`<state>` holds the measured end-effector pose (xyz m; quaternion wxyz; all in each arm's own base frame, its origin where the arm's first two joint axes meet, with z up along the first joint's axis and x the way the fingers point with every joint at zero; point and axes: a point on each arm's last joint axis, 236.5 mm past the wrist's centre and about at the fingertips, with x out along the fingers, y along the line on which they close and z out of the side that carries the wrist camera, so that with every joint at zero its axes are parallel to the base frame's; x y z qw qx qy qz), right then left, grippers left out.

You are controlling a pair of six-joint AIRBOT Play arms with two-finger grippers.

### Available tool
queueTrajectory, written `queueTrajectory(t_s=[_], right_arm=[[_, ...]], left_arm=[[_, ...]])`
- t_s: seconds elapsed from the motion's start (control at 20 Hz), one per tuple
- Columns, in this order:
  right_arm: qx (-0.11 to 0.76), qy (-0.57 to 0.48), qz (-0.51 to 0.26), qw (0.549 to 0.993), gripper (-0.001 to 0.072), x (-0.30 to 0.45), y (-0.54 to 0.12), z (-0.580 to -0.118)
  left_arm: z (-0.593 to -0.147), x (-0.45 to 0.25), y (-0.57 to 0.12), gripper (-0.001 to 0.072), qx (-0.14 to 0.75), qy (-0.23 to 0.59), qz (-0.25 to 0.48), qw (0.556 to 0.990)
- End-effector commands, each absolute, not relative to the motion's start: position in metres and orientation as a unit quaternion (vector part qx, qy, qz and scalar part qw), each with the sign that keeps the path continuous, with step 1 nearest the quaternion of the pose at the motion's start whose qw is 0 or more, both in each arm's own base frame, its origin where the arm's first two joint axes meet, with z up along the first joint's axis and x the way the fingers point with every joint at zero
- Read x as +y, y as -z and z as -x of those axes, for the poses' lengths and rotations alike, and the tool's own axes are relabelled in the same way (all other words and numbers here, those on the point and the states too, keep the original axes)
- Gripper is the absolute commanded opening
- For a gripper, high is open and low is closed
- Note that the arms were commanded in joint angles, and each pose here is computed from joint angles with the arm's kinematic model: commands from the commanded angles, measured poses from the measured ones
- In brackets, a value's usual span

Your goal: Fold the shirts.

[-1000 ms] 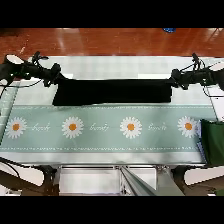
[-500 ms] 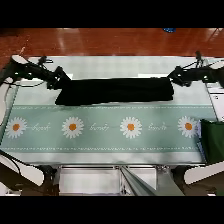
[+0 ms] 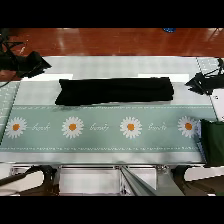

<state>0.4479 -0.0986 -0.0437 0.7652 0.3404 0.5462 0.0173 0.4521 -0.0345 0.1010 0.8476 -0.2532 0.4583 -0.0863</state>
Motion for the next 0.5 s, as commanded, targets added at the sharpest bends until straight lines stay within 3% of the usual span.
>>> queueTrajectory(t_s=[0.0,0.2,0.45], right_arm=[[0.520,-0.045,-0.392,0.758,0.0419,-0.081,0.052,-0.460],[0.523,-0.088,-0.403,0.746,0.0420,-0.049,0.061,-0.469],[0.549,-0.104,-0.385,0.734,0.0420,-0.019,0.086,-0.480]], left_arm=[[-0.422,-0.079,-0.140,0.0505,0.362,0.114,0.237,0.894],[-0.387,-0.129,-0.130,0.0505,0.384,0.168,0.214,0.882],[-0.383,-0.157,-0.111,0.0505,0.413,0.193,0.209,0.865]])
